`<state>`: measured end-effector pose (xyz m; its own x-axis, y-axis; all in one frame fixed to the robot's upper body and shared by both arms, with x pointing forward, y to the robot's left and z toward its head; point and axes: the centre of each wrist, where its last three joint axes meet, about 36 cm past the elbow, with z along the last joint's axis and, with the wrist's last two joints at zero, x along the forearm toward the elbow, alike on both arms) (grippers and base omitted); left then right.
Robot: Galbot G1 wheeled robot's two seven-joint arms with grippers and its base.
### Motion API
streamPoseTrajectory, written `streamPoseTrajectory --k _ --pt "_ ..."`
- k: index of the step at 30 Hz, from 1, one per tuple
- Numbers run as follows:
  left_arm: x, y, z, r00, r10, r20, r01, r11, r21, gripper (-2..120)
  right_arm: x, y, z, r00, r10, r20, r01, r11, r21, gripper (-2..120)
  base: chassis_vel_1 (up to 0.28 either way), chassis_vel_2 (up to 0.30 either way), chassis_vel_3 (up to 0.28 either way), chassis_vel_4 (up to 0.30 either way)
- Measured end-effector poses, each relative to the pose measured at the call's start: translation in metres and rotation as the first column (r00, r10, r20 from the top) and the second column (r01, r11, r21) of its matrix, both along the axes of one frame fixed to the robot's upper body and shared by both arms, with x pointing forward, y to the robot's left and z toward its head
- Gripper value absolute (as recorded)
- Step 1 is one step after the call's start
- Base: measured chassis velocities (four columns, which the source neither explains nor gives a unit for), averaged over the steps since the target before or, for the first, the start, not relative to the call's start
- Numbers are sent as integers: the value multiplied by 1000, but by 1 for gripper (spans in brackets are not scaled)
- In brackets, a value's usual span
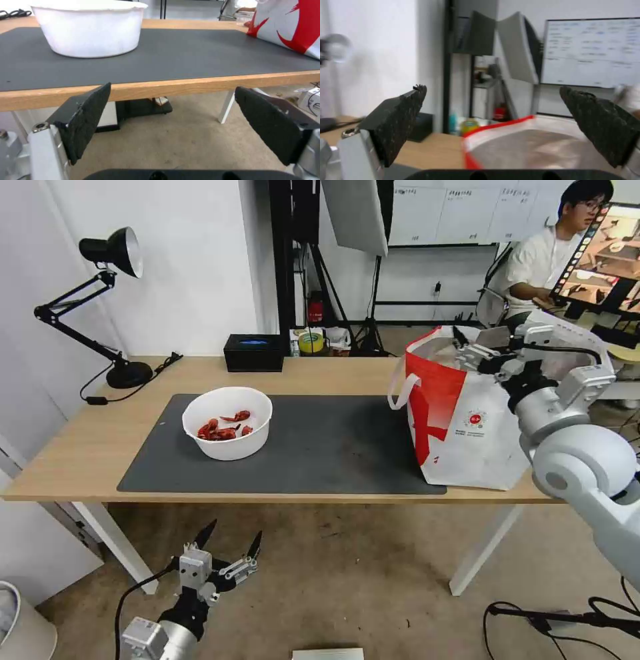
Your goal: Pick up the trash from the table and place it into the takeout bag.
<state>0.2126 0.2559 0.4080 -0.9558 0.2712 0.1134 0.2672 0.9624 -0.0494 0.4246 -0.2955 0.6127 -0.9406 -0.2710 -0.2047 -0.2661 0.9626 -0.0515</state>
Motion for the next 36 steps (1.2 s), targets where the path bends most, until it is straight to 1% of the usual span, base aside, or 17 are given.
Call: streamPoseTrajectory --k 2,4,6,8,9,10,13,14,17,18,21,22,26,29,32,33,36 --pt "0 1 1 1000 4 2 -4 1000 2 100 -15 10 -9 997 74 -12 -74 997 15 100 0 0 0 0" --pt "0 1 1 1000 6 3 -6 1000 3 100 -20 13 -13 996 91 -20 -90 996 22 100 0 0 0 0" --pt "0 3 2 1000 11 7 -11 1000 4 100 -31 24 -28 991 126 -53 -123 991 48 100 0 0 0 0" --pt "0 3 2 1000 12 7 -12 1000 4 100 -32 25 -30 990 128 -57 -125 991 50 100 0 0 0 0" --pt "-3 4 3 999 32 13 -32 999 2 100 -39 35 -47 984 154 -84 -150 987 59 100 0 0 0 0" --pt "-3 4 3 999 32 13 -32 999 2 100 -39 35 -47 984 154 -84 -150 987 59 100 0 0 0 0" --pt "-4 5 4 999 41 17 -41 999 2 100 -51 44 -73 978 177 -113 -171 983 61 100 0 0 0 0" --pt "-4 5 4 999 41 17 -41 999 2 100 -51 44 -73 978 177 -113 -171 983 61 100 0 0 0 0" --pt "-3 6 1 999 42 14 -42 999 3 100 -66 47 -102 973 178 -148 -171 983 59 100 0 0 0 0" --pt "-3 6 1 999 42 14 -42 999 3 100 -66 47 -102 973 178 -148 -171 983 59 100 0 0 0 0" --pt "-2 7 -2 999 42 11 -42 999 3 100 -79 48 -129 971 169 -168 -164 986 44 100 0 0 0 0" --pt "-2 7 -2 999 42 11 -42 999 3 100 -79 48 -129 971 169 -168 -164 986 44 100 0 0 0 0" --pt "0 7 -3 999 41 12 -41 999 1 100 -92 52 -150 969 156 -193 -149 988 49 100 0 0 0 0" --pt "1 7 -5 999 39 10 -39 999 2 100 -105 56 -172 968 130 -215 -121 991 53 100 0 0 0 0" --pt "2 7 -6 999 38 9 -38 999 3 100 -110 58 -182 968 114 -223 -105 993 49 100 0 0 0 0" --pt "2 7 -6 999 36 8 -36 999 3 100 -115 59 -192 969 88 -231 -81 996 41 100 0 0 0 0" --pt "2 6 -7 999 35 6 -35 999 1 100 -120 62 -203 969 52 -240 -46 998 30 100 0 0 0 0"
